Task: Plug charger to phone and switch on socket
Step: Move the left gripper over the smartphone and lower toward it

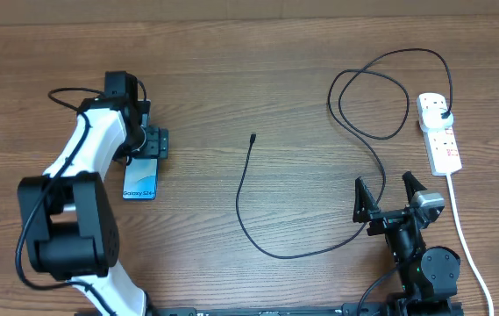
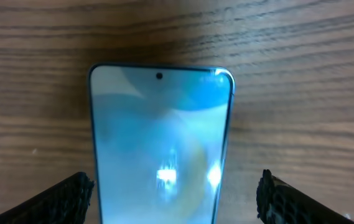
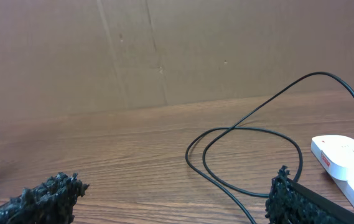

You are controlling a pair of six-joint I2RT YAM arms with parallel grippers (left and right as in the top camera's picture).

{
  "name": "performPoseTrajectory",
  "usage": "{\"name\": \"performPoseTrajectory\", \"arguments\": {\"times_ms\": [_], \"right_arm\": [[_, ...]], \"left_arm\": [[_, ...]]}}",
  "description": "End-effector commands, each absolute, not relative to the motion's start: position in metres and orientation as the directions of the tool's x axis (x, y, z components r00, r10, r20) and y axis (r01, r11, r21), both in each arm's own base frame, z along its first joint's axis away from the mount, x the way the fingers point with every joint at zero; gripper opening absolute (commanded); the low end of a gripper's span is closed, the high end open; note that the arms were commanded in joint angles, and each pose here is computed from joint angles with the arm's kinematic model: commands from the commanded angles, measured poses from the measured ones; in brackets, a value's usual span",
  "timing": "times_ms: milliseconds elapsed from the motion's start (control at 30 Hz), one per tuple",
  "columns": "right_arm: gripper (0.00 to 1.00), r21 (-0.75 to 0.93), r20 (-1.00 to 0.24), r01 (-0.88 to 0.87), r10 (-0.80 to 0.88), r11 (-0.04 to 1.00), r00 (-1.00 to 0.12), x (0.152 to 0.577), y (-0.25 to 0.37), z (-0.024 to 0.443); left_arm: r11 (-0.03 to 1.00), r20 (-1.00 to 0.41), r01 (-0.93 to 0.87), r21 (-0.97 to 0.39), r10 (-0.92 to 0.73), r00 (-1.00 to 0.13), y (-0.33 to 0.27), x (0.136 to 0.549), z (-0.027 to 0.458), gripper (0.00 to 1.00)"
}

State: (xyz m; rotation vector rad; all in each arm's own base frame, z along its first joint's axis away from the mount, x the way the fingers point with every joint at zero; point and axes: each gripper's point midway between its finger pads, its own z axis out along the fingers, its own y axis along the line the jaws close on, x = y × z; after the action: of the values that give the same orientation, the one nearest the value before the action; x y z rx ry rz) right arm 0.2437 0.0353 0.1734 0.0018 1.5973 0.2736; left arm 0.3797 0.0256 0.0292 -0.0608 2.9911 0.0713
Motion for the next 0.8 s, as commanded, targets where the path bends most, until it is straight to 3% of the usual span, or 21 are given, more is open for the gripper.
{"name": "performPoseTrajectory", "arguments": {"times_ms": [0,567,767], "right_arm": [[1.0,0.174,-0.985,-0.176,0.168,0.969,-0.049,0.244,0.037,0.171],[1.0,0.174,-0.985,-0.176,0.168,0.969,-0.049,0.244,0.037,0.171],[1.0,0.174,-0.985,-0.176,0.168,0.969,-0.049,0.244,0.037,0.171]], "left_arm": [[0.997,-0.151,-0.05,0.065,-0.039,-0.988,0.031,0.389,0.02,0.88],[0.987,-0.087,-0.083,0.138,-0.072,-0.994,0.044,0.379,0.002,0.97],[0.987,-0.048,-0.084,0.136,-0.078,-0.996,0.043,0.368,0.0,0.95]]}}
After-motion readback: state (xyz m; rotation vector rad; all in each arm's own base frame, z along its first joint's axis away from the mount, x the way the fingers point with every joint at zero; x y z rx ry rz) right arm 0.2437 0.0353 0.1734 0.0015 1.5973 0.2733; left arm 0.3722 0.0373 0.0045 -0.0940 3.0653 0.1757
